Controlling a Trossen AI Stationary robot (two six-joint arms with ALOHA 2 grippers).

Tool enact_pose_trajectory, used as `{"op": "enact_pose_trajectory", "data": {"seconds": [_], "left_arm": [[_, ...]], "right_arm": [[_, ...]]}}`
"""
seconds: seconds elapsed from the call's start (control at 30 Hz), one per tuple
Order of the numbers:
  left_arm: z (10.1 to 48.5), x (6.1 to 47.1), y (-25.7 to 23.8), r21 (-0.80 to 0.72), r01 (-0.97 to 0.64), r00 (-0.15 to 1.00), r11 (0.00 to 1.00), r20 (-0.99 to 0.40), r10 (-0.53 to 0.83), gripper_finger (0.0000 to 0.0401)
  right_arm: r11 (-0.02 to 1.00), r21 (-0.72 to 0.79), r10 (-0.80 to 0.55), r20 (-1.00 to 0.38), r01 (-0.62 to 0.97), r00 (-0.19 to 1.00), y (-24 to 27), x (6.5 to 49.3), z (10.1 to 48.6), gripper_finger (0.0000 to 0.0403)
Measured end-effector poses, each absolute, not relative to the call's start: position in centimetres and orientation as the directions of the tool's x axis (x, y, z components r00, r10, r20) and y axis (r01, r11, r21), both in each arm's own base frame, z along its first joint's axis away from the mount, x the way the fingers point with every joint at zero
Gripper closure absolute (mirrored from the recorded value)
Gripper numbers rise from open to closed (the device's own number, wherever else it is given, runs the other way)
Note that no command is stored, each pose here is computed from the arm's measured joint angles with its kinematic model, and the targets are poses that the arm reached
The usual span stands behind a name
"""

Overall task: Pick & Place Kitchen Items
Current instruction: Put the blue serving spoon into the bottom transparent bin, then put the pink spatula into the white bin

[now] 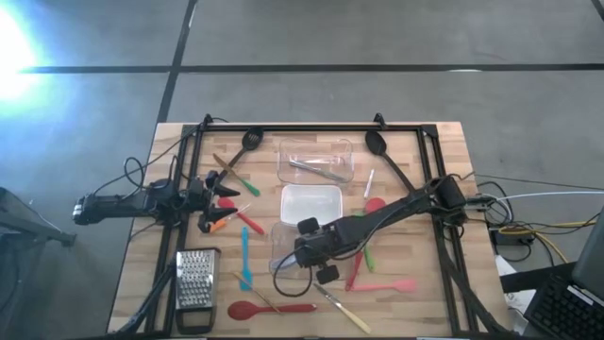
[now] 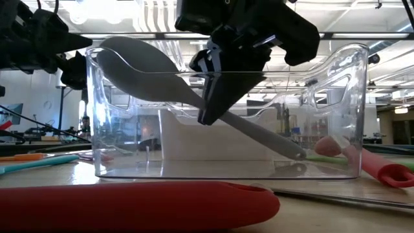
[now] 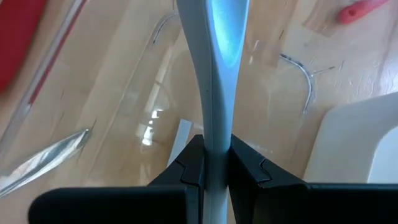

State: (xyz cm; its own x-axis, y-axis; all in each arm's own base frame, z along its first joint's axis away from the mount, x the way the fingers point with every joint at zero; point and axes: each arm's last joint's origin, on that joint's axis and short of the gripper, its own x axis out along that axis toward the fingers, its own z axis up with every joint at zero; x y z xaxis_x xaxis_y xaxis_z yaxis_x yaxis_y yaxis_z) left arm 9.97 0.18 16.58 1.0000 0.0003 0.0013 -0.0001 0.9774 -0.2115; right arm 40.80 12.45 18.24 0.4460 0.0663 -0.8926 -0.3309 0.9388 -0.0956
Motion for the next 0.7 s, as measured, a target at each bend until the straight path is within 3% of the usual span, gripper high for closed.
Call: {"op": "enact_pose_trajectory", "data": {"seconds": [0.23,0.47,0.7], "left_arm": [[16.6,10.0,0.2,-0.212,0.000,1.000,0.977,0.001,0.000,0.0139],[16.6,10.0,0.2,-0.211,0.000,1.000,0.977,0.000,0.000,0.0139],[16.6,10.0,0.2,-0.212,0.000,1.000,0.977,0.000,0.000,0.0139]], "right_arm": [[0.946,-0.086,0.066,-0.892,-0.312,0.446,12.4,40.8,18.2,0.0365],[0.953,-0.077,0.068,-0.889,-0.293,0.453,12.5,40.9,18.4,0.0279],[0.953,-0.081,0.066,-0.885,-0.292,0.461,12.6,41.2,19.4,0.0237]]}}
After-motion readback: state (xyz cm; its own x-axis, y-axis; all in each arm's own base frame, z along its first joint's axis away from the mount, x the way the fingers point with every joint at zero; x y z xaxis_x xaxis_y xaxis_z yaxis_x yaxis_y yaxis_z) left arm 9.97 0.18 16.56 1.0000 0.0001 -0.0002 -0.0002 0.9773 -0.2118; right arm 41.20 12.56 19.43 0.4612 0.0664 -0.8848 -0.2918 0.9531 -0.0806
